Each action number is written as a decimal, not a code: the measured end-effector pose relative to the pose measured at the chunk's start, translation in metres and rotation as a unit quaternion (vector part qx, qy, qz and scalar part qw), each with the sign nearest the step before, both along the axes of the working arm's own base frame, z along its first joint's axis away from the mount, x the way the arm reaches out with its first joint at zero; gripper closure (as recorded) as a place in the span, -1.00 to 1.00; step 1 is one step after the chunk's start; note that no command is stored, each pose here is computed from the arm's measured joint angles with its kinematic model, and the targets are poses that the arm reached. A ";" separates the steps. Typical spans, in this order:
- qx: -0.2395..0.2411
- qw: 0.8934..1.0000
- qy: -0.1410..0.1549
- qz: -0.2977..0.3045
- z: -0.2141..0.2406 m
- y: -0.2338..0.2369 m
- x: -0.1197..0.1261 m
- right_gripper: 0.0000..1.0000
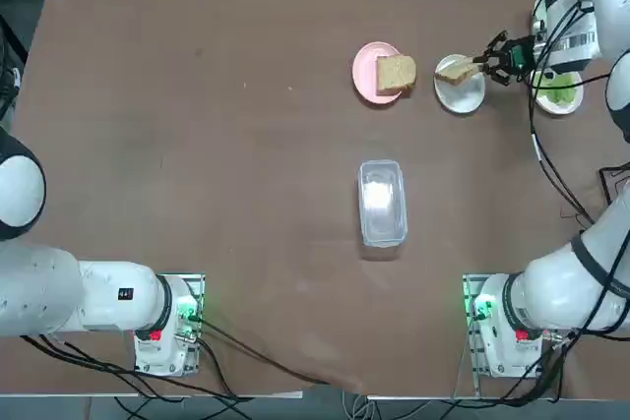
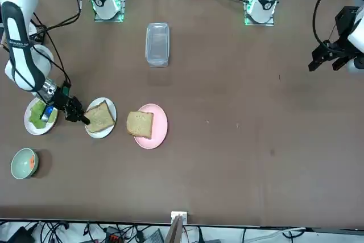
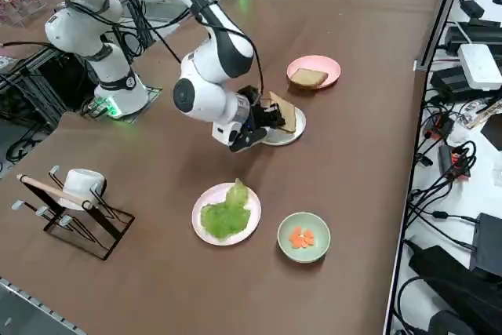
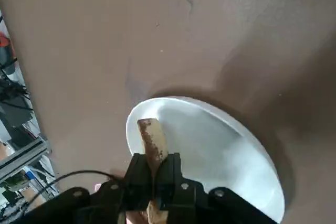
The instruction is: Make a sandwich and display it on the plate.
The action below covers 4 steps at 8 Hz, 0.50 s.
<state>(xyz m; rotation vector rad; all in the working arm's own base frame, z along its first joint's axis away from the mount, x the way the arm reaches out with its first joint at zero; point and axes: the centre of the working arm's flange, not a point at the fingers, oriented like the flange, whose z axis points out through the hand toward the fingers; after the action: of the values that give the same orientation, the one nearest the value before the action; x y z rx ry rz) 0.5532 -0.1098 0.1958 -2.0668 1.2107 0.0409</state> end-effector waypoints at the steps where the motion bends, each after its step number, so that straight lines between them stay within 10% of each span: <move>1: -0.003 1.000 -0.002 0.004 -0.004 -0.002 -0.001 0.84; 4: -0.004 1.000 -0.003 0.005 -0.006 -0.005 -0.002 0.81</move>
<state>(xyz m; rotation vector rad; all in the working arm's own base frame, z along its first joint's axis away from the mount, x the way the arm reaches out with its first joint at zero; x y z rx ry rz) 0.5510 -0.1148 0.1902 -2.0783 1.1998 0.0352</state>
